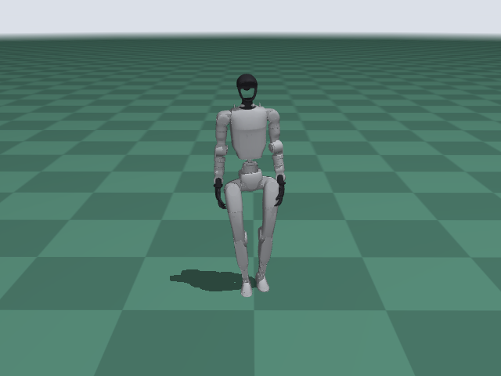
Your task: Walk run
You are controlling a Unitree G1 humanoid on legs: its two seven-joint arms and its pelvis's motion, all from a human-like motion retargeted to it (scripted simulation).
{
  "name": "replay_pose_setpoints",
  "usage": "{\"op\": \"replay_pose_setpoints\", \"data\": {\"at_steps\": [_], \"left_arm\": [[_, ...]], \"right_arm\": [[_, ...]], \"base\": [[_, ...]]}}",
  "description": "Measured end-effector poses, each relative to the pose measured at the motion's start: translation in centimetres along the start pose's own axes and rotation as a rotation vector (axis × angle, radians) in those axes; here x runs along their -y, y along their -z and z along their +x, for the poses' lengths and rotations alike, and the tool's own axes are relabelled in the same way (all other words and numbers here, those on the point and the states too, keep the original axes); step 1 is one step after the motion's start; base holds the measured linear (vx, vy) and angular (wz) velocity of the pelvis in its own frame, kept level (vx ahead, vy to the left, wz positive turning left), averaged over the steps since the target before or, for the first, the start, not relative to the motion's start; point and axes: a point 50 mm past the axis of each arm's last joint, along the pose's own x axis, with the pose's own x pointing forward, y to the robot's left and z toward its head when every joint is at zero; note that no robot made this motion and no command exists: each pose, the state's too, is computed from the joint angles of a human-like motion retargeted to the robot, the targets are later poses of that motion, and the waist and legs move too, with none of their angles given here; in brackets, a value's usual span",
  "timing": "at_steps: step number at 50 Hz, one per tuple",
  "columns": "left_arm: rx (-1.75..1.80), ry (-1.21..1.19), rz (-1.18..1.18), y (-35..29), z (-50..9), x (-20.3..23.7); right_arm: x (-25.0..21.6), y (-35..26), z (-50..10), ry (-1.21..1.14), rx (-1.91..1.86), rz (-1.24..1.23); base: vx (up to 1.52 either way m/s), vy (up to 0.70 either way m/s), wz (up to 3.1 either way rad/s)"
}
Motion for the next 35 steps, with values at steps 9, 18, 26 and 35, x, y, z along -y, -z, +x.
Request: {"op": "replay_pose_setpoints", "data": {"at_steps": [9, 18, 26, 35], "left_arm": [[0.047, 0.038, 0.096, -1.5, 0.3, 0.5], [0.132, -0.095, 0.196, -2.9, 0.1, -1.9], [-0.098, -0.13, 0.123, 3.8, -1.1, -1.1], [-0.457, 0.13, -0.018, 12.1, -4.7, -0.4]], "right_arm": [[-0.4, 2.6, -0.4, 0.001, -0.073, 0.025], [-0.9, -0.2, -0.2, 0.123, 0.121, 0.117], [-2.2, -11.9, -0.3, 0.004, 0.387, 0.075], [-5.4, -26.7, -6.2, -0.16, 0.831, -0.036]], "base": [[0.08, -0.05, -0.16], [0.13, -0.1, 0.42], [0.18, -0.05, -0.1], [0.56, -0.05, -0.47]]}}
